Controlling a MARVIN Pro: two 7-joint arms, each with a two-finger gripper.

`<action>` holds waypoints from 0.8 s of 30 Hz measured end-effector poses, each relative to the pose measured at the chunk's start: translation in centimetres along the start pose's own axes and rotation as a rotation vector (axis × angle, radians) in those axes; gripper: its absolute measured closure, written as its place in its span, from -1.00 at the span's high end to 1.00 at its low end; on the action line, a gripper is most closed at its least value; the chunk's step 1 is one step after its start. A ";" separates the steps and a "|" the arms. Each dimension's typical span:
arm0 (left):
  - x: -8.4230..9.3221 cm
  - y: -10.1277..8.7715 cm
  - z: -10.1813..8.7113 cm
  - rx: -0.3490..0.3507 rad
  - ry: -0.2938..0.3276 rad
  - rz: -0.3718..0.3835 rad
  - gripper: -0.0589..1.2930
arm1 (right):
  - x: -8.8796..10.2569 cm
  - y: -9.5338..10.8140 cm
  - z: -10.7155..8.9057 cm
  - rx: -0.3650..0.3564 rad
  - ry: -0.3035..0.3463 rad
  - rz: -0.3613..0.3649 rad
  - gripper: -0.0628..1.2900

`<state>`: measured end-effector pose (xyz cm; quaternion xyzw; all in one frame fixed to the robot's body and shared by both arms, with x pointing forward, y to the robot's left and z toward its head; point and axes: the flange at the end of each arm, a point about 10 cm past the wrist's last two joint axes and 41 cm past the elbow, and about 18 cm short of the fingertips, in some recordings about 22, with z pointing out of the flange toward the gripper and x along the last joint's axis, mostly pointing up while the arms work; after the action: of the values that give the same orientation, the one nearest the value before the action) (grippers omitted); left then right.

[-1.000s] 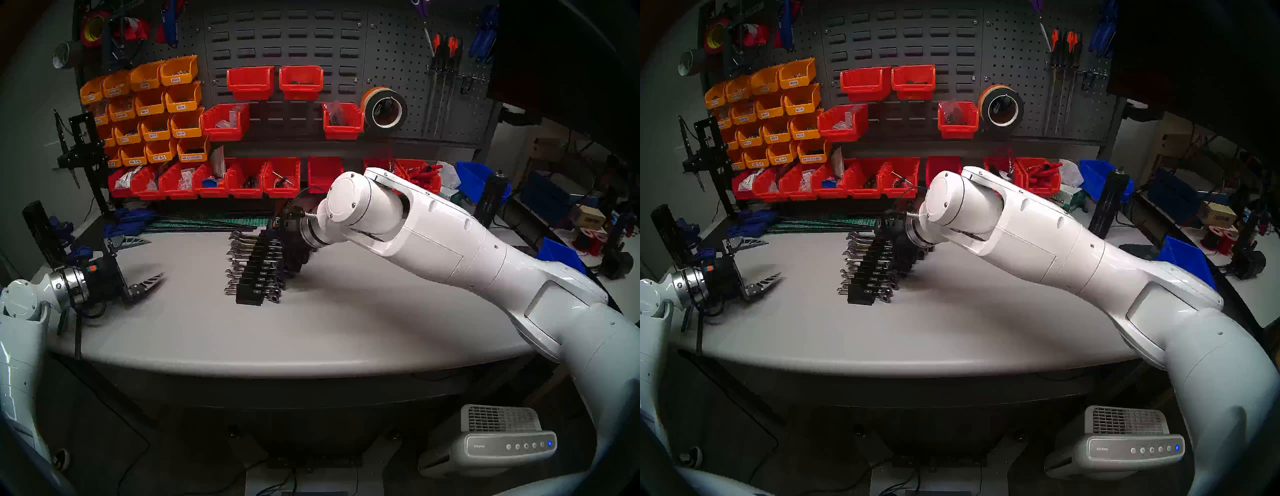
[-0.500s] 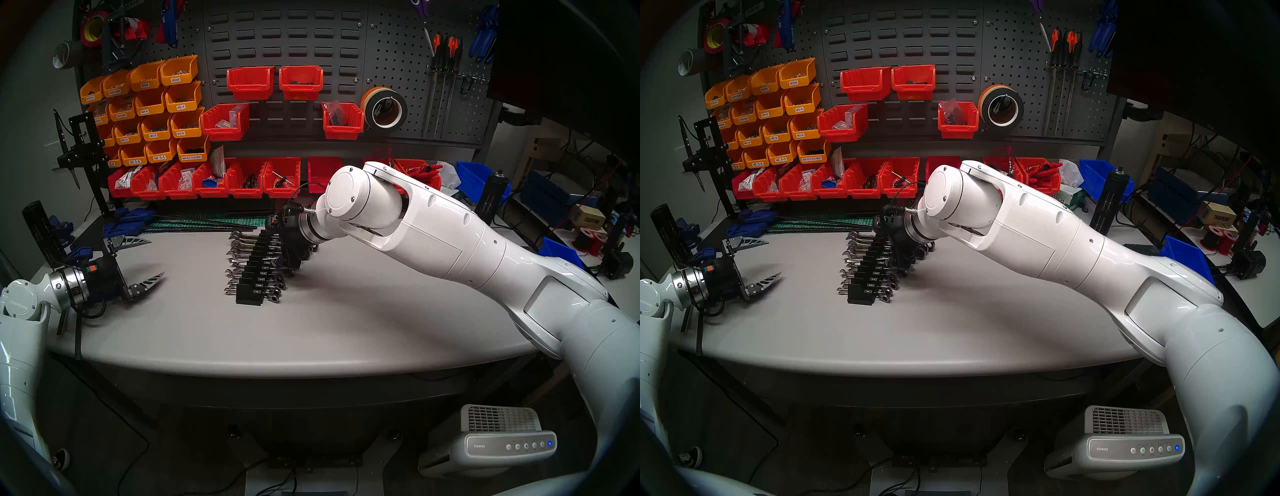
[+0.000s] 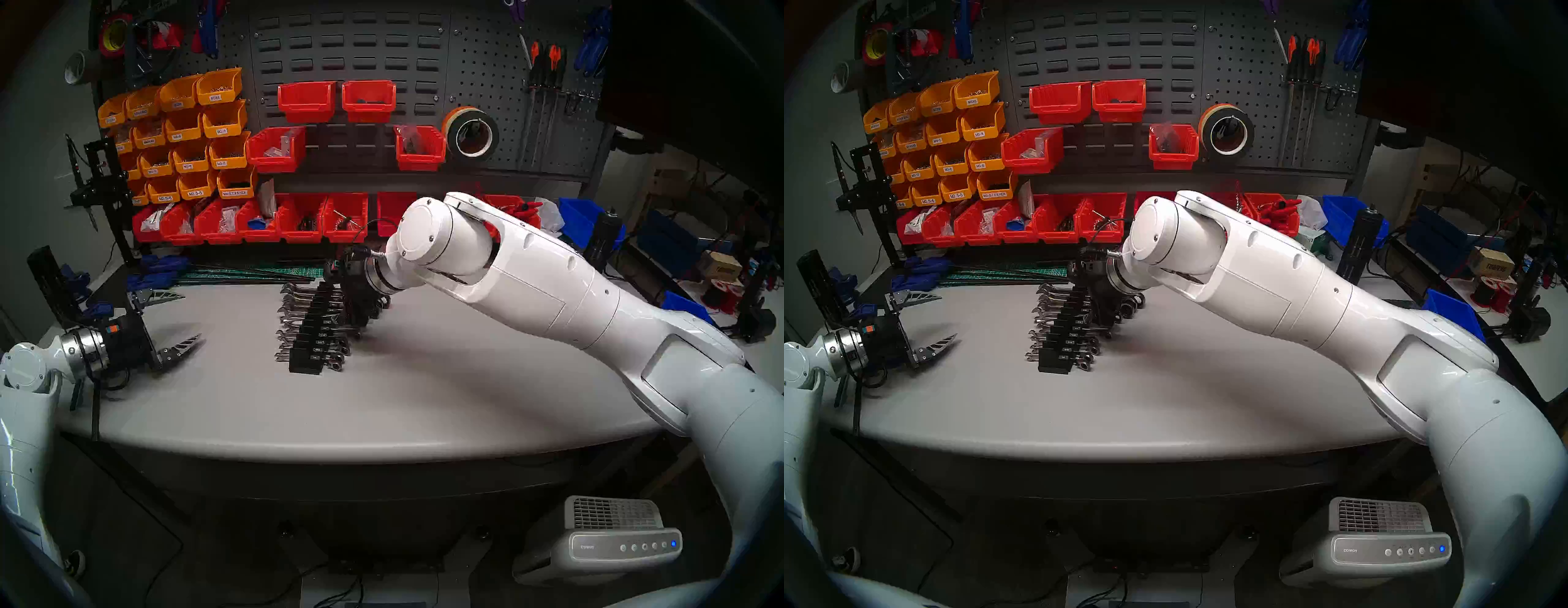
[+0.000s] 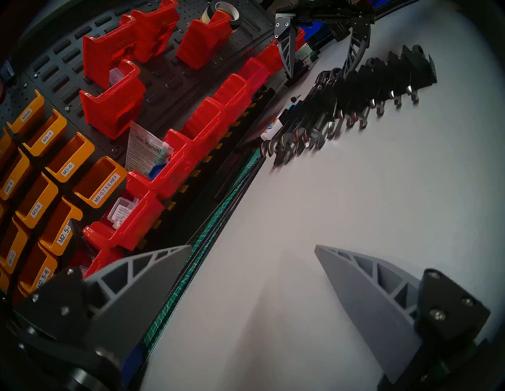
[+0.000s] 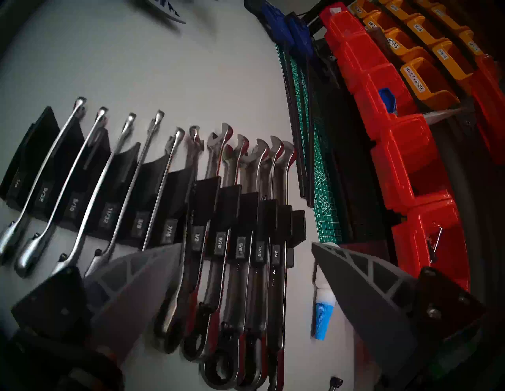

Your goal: Put the wrenches on the table into the correct slot in the case

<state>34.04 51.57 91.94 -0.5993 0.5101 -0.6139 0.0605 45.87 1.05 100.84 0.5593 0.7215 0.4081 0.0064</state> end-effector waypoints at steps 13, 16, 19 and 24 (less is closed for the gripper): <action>0.0 0.0 0.0 0.000 0.000 0.000 0.91 | 0.1 0.0 0.0 0.003 0.002 -0.001 0.85; 0.0 0.0 0.0 0.000 0.000 0.000 0.91 | 0.1 -0.1 0.0 0.004 0.002 -0.001 0.85; 0.0 0.0 0.0 0.000 0.000 0.000 0.91 | 0.1 -0.1 0.0 0.005 0.002 -0.002 0.85; 0.0 0.0 0.0 0.000 0.000 0.000 0.91 | 0.1 -0.1 0.0 0.005 0.003 -0.002 0.85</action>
<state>34.04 51.57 91.94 -0.5993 0.5101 -0.6140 0.0605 45.78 1.16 100.84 0.5582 0.7230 0.4069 0.0044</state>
